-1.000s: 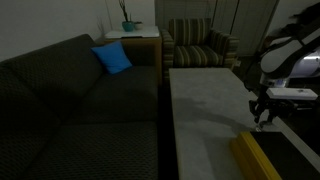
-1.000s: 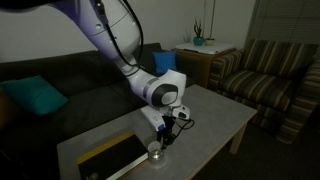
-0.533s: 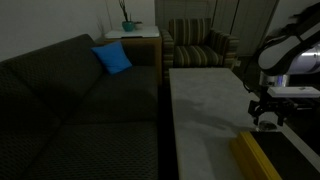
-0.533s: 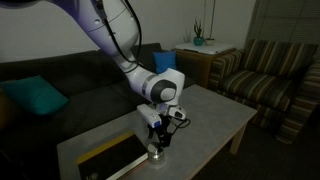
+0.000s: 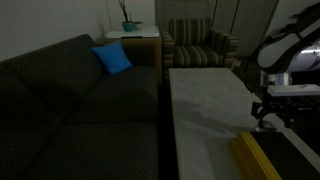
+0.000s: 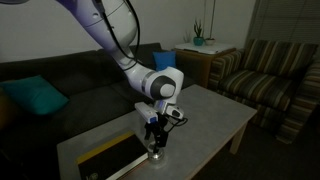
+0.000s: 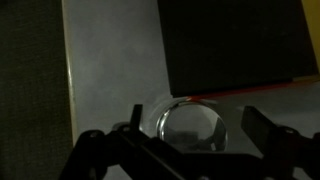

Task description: Place the lid of the silver container on the table, open the black book, then close the container

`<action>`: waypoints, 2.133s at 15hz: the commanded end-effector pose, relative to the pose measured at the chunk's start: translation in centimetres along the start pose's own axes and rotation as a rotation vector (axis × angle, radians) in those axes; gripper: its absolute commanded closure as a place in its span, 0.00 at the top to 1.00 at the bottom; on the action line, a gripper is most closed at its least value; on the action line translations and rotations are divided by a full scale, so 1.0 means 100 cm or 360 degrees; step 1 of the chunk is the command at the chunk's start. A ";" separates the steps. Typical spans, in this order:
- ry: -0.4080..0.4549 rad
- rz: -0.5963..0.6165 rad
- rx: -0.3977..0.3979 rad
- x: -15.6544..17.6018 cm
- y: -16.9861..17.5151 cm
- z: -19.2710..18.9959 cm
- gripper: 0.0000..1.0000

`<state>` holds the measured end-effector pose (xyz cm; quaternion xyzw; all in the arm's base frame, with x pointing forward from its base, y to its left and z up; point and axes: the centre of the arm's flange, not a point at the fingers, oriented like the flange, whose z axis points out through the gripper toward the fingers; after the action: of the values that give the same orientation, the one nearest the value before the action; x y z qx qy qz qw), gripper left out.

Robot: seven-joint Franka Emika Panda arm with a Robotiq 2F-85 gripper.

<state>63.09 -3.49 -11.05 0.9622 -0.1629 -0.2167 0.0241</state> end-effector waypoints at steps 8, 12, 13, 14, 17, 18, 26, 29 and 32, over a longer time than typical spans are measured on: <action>0.0088 0.0111 -0.0117 0.003 -0.003 0.014 1.00; 0.0257 0.0079 -0.0150 0.013 0.003 0.016 1.00; 0.0293 0.0069 -0.0141 0.016 0.004 0.017 1.00; 0.0326 0.0057 -0.0128 0.019 0.005 0.017 1.00; 0.0403 0.0025 -0.0084 0.024 0.007 0.022 1.00; 0.0422 0.0012 -0.0070 0.025 0.008 0.022 1.00; 0.0195 -0.0056 -0.0073 0.008 0.001 0.016 1.00; 0.0135 -0.0061 -0.0074 0.005 0.000 0.015 1.00; 0.0124 -0.0052 -0.0081 0.005 0.001 0.015 1.00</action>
<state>63.05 -3.29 -13.22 0.9730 -0.1432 -0.1700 0.0618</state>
